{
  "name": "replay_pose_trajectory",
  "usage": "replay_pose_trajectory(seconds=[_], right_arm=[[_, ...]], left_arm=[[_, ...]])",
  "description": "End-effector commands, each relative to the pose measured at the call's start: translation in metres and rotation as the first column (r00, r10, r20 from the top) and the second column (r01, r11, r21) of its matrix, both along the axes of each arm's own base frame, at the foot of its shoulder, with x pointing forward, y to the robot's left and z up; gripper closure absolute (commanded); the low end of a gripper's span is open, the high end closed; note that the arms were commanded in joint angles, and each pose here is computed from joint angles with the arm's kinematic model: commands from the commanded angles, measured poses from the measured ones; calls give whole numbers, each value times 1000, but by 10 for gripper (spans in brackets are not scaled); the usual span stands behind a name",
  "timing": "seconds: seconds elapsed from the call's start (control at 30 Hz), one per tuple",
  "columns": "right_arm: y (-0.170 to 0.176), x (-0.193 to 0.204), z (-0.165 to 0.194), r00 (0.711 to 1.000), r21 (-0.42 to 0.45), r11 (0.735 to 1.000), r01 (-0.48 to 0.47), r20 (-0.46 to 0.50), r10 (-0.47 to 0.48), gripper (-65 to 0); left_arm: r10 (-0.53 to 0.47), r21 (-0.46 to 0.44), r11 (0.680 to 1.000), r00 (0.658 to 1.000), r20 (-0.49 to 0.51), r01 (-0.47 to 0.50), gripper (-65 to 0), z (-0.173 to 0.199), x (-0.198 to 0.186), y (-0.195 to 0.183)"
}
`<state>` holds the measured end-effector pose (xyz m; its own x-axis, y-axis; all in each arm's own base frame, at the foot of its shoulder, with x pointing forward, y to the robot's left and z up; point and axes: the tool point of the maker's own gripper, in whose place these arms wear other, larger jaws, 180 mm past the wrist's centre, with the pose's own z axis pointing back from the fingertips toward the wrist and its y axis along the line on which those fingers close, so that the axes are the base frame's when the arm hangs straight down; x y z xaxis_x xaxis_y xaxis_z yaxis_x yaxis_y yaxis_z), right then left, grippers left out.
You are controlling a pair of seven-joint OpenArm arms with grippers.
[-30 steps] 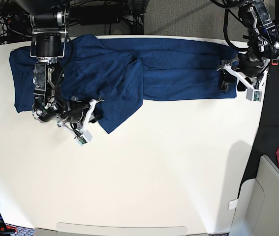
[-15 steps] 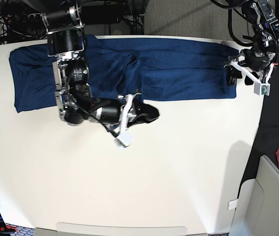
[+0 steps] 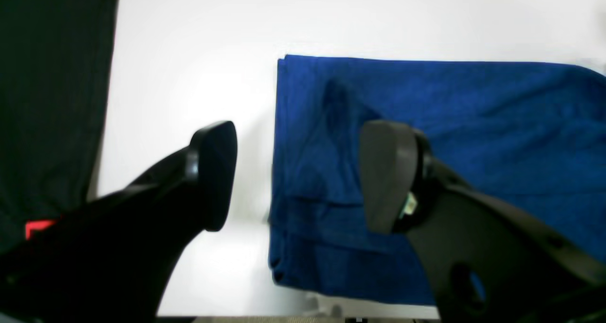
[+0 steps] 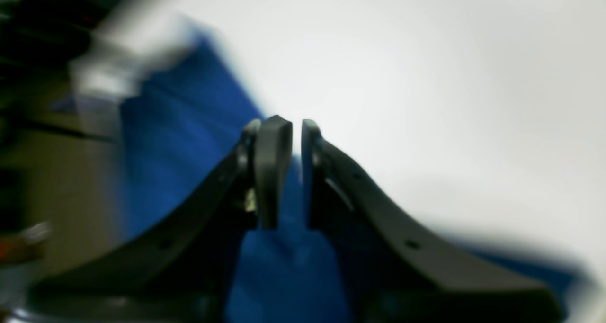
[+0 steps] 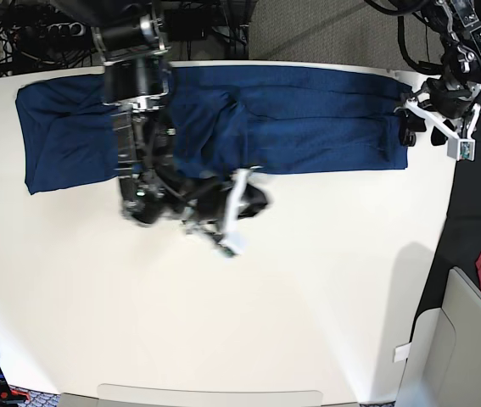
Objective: Fold the T-shirt properly
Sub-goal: 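Sweep the right gripper across the shirt to smooth the folded sleeve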
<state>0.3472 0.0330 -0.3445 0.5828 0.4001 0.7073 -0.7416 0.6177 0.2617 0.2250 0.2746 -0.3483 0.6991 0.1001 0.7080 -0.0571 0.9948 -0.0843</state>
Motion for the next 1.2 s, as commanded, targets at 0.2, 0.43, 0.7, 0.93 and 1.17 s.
replay_pose_trajectory(seconds=[0.2, 0.43, 0.7, 0.93, 1.17], right_arm=[[-47, 16, 21, 992, -72, 997, 35, 124, -26, -343], [-75, 18, 7, 991, -189, 980, 67, 130, -43, -342], [-100, 19, -13, 990, -337, 936, 100, 125, -61, -342], [-101, 12, -44, 996, -319, 943, 91, 47, -81, -342], [-101, 1, -69, 995, -313, 947, 76, -39, -93, -305]], left_arm=[[-20, 13, 1000, 1000, 24, 19, -394, 9, 5, -2], [-20, 13, 1000, 999, 26, 19, -394, 9, 6, -2], [-20, 13, 1000, 999, 26, 19, -394, 9, 6, -2], [-18, 14, 1000, 1000, 24, 18, -394, 9, 5, -1], [-17, 14, 1000, 1000, 25, 16, -394, 9, 5, -1]])
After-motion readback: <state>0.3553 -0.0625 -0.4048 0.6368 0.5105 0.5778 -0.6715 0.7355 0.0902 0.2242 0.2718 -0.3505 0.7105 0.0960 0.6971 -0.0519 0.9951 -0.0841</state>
